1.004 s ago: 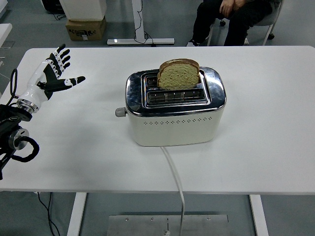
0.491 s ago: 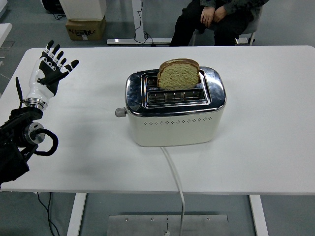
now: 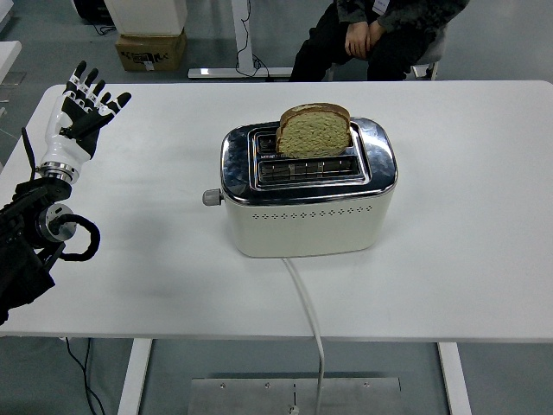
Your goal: Press down toaster
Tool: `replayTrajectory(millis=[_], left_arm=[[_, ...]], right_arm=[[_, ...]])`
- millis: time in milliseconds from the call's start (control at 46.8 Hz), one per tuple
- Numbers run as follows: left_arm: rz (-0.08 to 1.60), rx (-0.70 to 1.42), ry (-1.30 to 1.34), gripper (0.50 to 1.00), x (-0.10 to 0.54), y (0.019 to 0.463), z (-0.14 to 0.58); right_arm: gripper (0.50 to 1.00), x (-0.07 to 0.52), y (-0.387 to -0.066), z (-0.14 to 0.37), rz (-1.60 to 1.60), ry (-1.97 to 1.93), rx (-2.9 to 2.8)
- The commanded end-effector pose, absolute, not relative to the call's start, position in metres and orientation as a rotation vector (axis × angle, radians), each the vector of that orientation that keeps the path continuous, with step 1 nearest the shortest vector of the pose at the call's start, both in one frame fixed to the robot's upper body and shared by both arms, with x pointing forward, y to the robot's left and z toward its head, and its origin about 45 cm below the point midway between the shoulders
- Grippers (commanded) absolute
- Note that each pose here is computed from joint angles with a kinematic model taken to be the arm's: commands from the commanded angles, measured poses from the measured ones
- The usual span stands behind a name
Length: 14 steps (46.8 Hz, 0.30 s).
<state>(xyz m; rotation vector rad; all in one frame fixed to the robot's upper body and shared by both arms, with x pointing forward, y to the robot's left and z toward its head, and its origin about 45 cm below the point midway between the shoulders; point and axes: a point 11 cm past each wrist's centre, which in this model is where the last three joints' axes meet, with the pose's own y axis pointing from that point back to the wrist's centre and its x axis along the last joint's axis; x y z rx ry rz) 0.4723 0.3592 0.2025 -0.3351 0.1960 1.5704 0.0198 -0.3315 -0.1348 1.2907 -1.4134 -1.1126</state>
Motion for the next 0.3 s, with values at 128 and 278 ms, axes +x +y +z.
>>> replayTrajectory(millis=[128, 278], left_arm=[[1.566, -0.311, 0.213, 1.0, 0.473, 0.363, 0.202], [1.578, -0.31, 0.2, 1.0, 0.474, 0.371, 0.206]], right_arm=[[1.0, 0.019, -0.331, -0.135, -1.116, -1.416, 1.291], [1.0, 0.019, -0.331, -0.135, -1.117, -1.418, 1.29]])
